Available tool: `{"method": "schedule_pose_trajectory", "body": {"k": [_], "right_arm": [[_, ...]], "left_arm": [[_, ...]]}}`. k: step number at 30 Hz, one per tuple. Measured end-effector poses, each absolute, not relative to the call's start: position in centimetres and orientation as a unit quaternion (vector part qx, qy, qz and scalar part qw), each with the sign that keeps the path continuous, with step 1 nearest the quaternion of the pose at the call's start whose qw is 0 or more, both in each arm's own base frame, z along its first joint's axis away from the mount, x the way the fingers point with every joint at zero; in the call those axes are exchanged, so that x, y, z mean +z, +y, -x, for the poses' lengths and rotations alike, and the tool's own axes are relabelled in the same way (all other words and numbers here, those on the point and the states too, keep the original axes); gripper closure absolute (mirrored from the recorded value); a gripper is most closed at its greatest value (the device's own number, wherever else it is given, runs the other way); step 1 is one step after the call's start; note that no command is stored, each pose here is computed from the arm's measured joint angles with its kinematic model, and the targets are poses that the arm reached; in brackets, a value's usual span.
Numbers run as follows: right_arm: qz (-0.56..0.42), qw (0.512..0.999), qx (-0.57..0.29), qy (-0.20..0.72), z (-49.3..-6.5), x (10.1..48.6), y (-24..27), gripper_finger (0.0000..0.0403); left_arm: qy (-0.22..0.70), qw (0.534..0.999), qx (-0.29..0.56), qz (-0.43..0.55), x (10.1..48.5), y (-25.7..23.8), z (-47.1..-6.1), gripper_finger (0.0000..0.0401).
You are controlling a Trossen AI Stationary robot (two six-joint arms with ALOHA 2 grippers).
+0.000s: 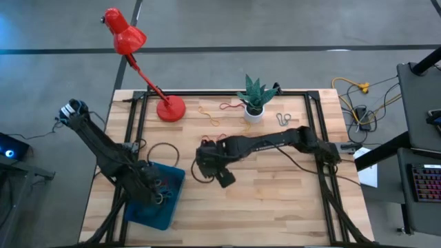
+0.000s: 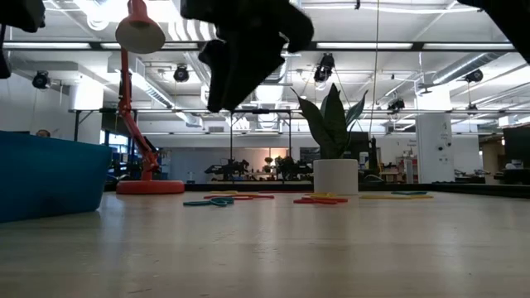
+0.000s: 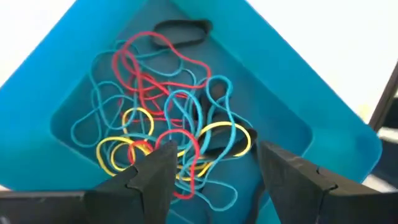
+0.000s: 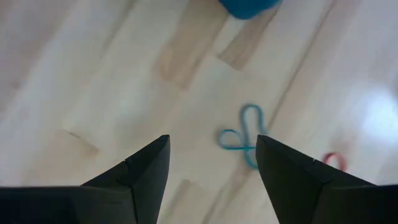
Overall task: Pick and place rubber bands into bin
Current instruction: Put the blue rubber band into the blue bin
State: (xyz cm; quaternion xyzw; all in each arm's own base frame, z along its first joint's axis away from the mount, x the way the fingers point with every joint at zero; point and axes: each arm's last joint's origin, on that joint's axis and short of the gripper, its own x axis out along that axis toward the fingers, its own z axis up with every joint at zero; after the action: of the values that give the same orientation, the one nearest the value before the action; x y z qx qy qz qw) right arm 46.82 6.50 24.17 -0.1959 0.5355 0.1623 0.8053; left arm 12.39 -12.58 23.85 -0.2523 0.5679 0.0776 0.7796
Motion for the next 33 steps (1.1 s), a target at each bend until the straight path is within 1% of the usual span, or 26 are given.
{"method": "schedule_pose_trajectory", "body": {"k": [3,7,11,15,20,25,29,33], "right_arm": [[0.223,0.803,0.171,0.526,-47.2,23.3,4.9,0.0179],[0.223,0.814,0.153,0.514,-47.8,22.0,2.7,0.0179],[0.188,0.823,0.137,0.519,-48.5,20.0,0.9,0.0179],[0.159,0.814,0.135,0.542,-48.9,17.7,-0.1,0.0179],[0.161,0.809,0.138,0.549,-48.9,17.1,-0.2,0.0179],[0.186,0.796,0.157,0.554,-48.5,15.6,-0.3,0.0179],[0.199,0.787,0.146,0.565,-48.1,14.2,-0.4,0.0179],[0.199,0.786,0.143,0.567,-47.9,13.8,-0.4,0.0179]], "left_arm": [[0.546,0.790,0.071,0.269,24.0,-11.3,-11.3,0.0192],[0.507,0.811,0.068,0.283,24.3,-10.0,-10.3,0.0192],[0.461,0.833,0.070,0.297,25.1,-9.1,-9.8,0.0192],[0.414,0.852,0.075,0.312,26.0,-8.4,-9.5,0.0192],[0.398,0.846,0.082,0.345,26.3,-8.1,-9.2,0.0192],[0.389,0.850,0.090,0.343,26.3,-8.0,-9.3,0.0192],[0.386,0.847,0.095,0.353,26.3,-8.0,-9.3,0.0192],[0.385,0.844,0.099,0.361,26.3,-8.0,-9.3,0.0192]]}}
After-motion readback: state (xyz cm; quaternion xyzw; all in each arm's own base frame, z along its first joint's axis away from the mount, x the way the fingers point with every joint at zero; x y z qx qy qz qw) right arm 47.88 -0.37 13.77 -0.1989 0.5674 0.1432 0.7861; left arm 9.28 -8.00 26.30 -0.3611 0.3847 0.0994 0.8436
